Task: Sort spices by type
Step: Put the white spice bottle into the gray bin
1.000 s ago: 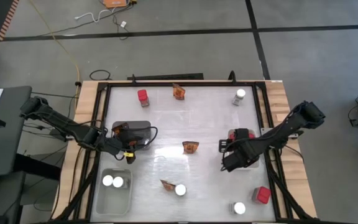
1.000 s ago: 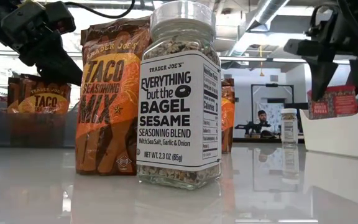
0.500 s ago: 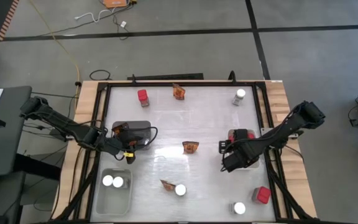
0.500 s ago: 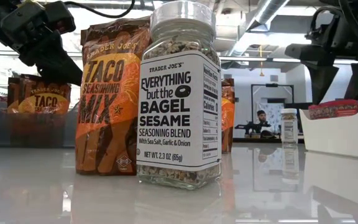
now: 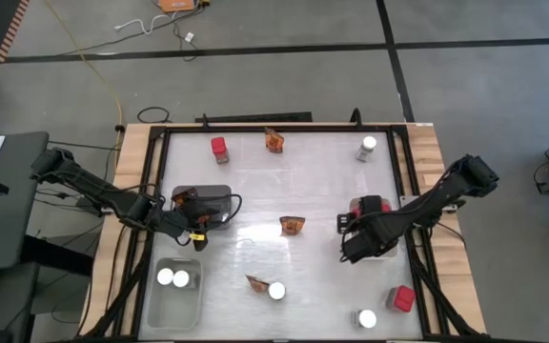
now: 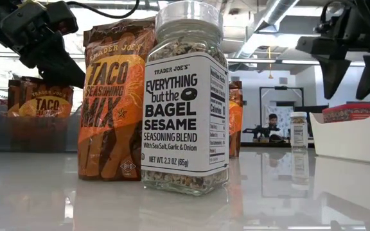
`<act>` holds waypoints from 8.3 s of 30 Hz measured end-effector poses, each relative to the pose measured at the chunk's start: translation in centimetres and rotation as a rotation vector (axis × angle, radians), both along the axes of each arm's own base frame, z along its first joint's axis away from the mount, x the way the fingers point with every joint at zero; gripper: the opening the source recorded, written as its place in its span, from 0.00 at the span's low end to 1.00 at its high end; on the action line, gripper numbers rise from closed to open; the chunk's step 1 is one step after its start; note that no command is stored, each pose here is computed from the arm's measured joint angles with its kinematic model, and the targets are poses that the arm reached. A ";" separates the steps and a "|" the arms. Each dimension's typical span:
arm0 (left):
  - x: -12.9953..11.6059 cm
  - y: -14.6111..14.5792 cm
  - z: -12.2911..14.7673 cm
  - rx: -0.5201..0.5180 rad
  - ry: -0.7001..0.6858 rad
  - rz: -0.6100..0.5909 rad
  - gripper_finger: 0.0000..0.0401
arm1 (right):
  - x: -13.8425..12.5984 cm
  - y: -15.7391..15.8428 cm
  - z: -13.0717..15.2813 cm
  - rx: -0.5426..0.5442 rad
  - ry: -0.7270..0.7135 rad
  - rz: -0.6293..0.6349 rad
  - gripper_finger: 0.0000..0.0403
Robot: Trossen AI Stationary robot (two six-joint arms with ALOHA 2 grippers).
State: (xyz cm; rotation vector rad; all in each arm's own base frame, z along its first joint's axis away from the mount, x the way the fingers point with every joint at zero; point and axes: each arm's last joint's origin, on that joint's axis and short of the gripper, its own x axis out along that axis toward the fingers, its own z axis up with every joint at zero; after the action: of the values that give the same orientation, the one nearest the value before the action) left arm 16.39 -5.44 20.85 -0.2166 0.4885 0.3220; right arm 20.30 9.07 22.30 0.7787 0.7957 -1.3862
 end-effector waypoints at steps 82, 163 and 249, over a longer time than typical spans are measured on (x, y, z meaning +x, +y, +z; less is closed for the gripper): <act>-0.2 0.0 -0.3 -0.037 0.023 0.010 0.67 | 4.1 3.5 5.9 0.386 -0.158 0.531 0.70; -0.2 0.0 -0.2 -0.072 0.013 0.031 0.67 | 2.2 18.2 0.9 0.757 0.037 0.380 0.70; -0.2 0.1 -0.2 -0.104 0.000 0.059 0.67 | 0.6 20.0 0.8 0.775 -0.103 -0.043 0.91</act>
State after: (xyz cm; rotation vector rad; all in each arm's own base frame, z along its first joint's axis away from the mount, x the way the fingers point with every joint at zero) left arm 16.22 -5.38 20.60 -0.3327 0.5004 0.3550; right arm 20.87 29.11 23.13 1.4535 1.2585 -1.0449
